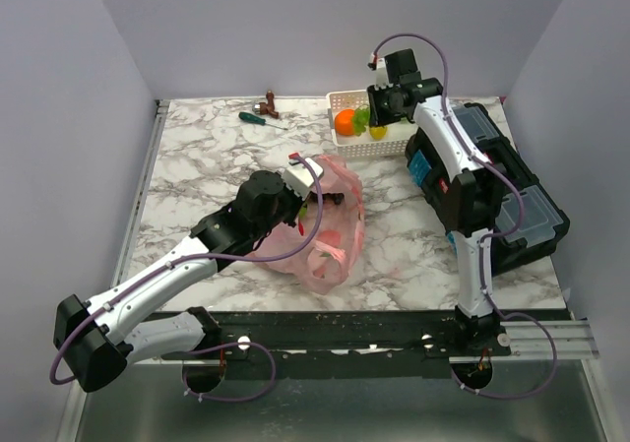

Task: Take the fake fruits out of the plastic bag
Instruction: Place the fake fruit in the bin.

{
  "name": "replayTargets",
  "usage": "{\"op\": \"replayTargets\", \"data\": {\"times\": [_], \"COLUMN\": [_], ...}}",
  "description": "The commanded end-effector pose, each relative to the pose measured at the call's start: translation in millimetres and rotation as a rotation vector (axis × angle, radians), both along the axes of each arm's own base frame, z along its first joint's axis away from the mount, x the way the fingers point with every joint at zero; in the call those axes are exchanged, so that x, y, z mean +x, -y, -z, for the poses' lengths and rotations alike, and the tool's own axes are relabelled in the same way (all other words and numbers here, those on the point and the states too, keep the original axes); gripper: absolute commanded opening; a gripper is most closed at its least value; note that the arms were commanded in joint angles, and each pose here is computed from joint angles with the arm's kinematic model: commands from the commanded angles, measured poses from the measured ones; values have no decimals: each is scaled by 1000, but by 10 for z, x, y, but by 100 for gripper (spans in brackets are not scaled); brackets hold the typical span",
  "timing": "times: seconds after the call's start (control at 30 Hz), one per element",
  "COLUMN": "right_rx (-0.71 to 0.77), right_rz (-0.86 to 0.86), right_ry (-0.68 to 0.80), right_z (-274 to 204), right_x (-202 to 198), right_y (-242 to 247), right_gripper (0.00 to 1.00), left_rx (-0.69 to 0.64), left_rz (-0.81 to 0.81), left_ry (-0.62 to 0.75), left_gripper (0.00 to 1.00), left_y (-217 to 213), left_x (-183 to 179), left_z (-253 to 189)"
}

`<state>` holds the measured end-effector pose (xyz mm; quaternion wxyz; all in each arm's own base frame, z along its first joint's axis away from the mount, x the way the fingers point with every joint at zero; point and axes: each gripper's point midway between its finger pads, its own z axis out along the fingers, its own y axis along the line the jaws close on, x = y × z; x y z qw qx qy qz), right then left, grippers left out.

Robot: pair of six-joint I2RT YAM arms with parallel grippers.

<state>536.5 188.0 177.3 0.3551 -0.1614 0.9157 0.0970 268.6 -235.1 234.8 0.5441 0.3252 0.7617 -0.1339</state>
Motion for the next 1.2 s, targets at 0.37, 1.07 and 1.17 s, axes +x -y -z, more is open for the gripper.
{"op": "replayTargets", "data": {"times": [0.37,1.07,1.17], "right_rx": [-175,-320,-276], "right_rz": [-190,87,141], "right_ry": [-95,168,209], "right_z": [859,91,-133], "right_x": [78,461,454], "right_y": [50,483,489], "right_gripper": [6,75,79], "left_rx": [-19,-26,-31], "left_rz": [34,34,36], "left_ry": [-23,-17,-14], "left_gripper": [0,0,0], "left_y": [133,129,128], "left_x": [4,-2,-12], "left_z": [-13,-44,-62]}}
